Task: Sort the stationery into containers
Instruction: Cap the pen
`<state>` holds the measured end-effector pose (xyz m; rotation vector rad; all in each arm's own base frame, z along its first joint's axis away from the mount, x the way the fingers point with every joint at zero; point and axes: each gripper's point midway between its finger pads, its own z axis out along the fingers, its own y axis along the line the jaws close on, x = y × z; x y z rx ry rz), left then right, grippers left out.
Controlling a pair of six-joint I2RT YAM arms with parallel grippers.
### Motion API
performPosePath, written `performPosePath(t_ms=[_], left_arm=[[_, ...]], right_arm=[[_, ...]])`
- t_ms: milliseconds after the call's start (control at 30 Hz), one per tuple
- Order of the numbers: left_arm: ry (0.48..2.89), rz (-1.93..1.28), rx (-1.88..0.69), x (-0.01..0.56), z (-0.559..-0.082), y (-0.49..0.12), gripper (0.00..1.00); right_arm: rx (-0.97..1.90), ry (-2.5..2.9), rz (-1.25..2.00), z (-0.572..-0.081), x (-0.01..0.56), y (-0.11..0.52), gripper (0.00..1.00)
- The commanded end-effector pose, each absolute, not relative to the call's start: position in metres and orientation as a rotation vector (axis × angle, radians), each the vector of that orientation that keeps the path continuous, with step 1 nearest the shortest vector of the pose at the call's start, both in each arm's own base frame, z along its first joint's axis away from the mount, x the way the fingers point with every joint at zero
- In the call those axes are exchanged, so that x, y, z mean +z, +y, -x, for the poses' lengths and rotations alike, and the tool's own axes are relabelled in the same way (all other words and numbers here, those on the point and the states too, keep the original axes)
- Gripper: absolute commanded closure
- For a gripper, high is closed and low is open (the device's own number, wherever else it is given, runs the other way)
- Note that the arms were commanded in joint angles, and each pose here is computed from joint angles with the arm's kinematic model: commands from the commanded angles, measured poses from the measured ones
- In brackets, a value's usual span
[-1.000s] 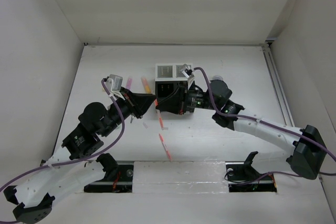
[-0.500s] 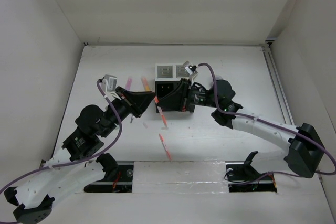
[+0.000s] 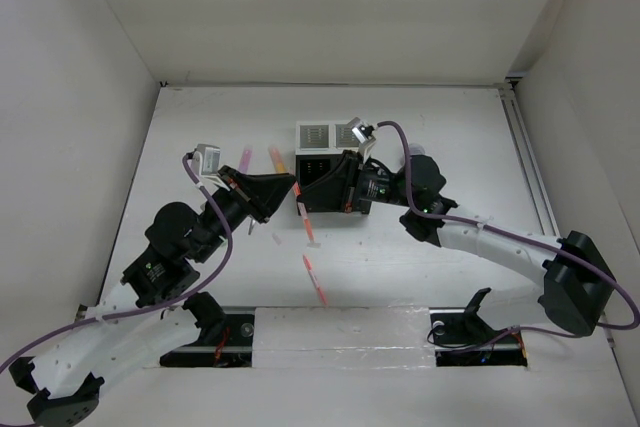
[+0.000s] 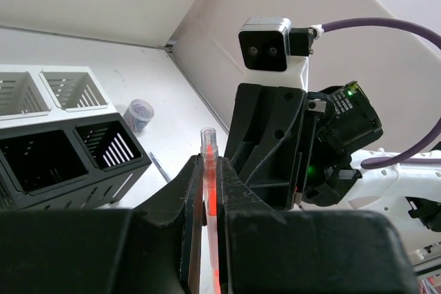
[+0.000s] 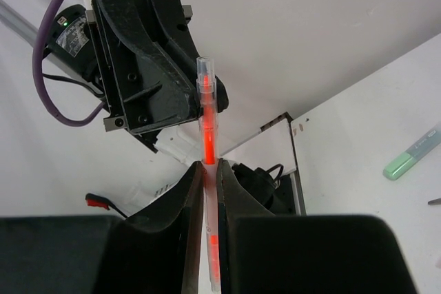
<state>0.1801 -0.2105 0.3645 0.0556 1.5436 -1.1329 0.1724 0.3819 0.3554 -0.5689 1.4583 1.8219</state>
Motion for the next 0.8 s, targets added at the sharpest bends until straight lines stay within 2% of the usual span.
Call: performPosePath(t_ms=[0, 767], left_arm=[[1.717, -0.146, -1.122, 0.314, -0.172, -0.224, 1.00], [1.740, -0.157, -1.119, 0.305, -0.168, -0.223, 1.00]], right_arm=[[1.786, 1.155, 0.476, -0.181, 0.427, 0.363, 1.00], [1.782, 1.394, 0.233, -0.217, 0.421, 0.364, 1.00]])
